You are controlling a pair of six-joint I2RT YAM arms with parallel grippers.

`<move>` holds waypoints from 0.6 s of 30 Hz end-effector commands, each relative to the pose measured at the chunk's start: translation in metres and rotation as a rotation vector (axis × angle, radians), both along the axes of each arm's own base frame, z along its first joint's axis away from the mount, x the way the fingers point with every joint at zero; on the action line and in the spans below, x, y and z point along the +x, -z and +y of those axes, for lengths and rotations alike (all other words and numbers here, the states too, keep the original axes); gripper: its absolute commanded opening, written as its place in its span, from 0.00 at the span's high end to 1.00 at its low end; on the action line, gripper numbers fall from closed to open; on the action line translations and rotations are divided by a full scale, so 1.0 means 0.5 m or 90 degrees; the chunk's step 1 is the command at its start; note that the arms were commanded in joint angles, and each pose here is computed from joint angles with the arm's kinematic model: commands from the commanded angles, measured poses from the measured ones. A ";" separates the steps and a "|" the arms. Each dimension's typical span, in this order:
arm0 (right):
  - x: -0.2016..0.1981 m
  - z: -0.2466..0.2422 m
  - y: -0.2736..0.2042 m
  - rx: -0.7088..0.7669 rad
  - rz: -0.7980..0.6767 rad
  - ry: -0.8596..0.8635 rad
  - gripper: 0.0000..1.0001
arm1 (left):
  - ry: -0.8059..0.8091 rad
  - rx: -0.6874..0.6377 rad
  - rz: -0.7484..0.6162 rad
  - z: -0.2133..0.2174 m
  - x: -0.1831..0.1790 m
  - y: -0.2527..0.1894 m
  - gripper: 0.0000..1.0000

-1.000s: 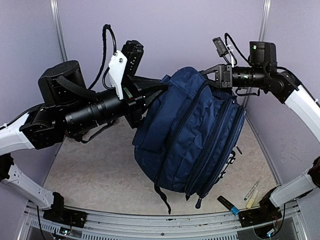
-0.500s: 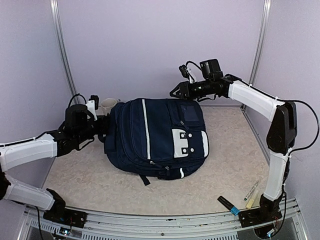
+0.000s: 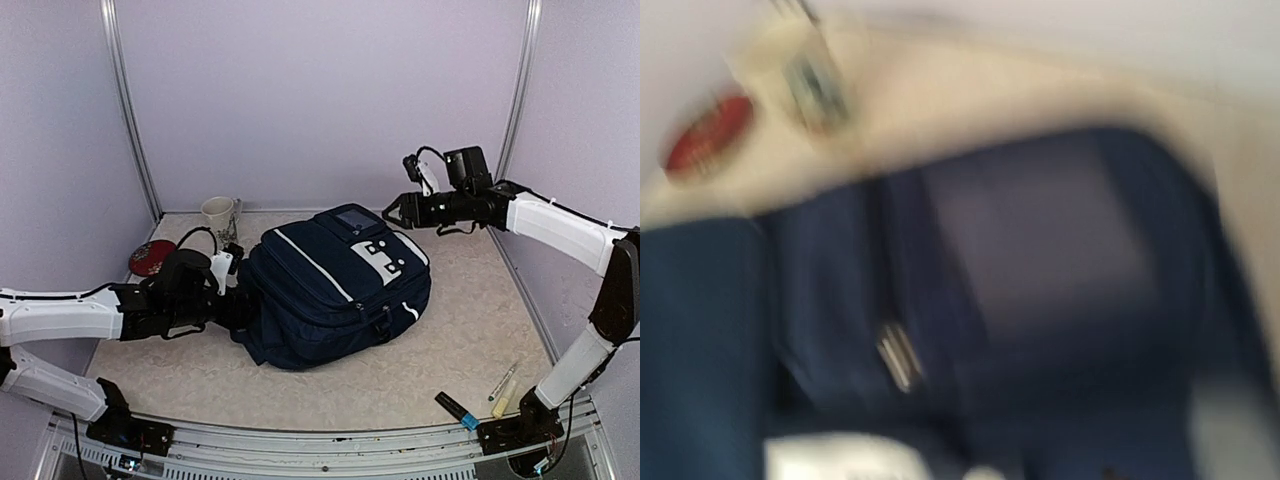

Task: Pack the student bag
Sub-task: Place the student bag at the center of the board.

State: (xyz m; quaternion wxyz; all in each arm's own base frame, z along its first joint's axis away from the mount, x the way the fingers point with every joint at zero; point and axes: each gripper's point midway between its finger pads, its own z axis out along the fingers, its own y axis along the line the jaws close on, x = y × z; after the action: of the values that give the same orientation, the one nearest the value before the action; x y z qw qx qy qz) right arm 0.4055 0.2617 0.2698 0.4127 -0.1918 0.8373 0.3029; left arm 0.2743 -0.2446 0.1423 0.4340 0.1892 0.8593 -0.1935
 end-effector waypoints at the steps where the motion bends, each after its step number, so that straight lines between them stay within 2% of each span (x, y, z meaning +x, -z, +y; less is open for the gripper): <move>1: -0.075 -0.048 0.186 -0.048 0.133 0.041 0.42 | 0.150 -0.014 0.053 -0.064 -0.111 -0.020 0.01; 5: -0.116 -0.105 0.217 -0.098 0.147 0.096 0.40 | 0.227 -0.094 -0.103 -0.075 -0.155 -0.205 0.01; 7: -0.131 -0.121 0.214 -0.103 0.142 0.108 0.40 | 0.395 -0.142 -0.174 -0.106 -0.229 -0.271 0.01; 8: -0.137 -0.129 0.220 -0.112 0.147 0.116 0.40 | 0.441 -0.158 -0.212 -0.114 -0.249 -0.302 0.01; 11: -0.157 -0.151 0.238 -0.143 0.175 0.131 0.40 | 0.497 -0.178 -0.291 -0.123 -0.265 -0.373 0.01; 12: -0.164 -0.157 0.242 -0.150 0.181 0.134 0.39 | 0.487 -0.176 -0.307 -0.124 -0.252 -0.390 0.01; 14: -0.177 -0.167 0.253 -0.153 0.188 0.143 0.39 | 0.400 -0.168 -0.308 -0.115 -0.174 -0.406 0.01; 17: -0.190 -0.163 0.283 -0.121 0.190 0.144 0.41 | 0.255 -0.199 -0.194 -0.081 0.020 -0.381 0.02; 18: -0.190 -0.149 0.291 -0.085 0.186 0.135 0.42 | 0.205 -0.211 -0.157 -0.064 0.095 -0.372 0.08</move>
State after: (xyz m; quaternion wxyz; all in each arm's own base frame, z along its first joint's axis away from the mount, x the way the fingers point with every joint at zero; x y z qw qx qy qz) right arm 0.3223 0.1863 0.1445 0.3067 -0.1066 0.9244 0.2003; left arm 0.2164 -0.2955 0.3461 0.5502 0.3817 0.6387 -0.3789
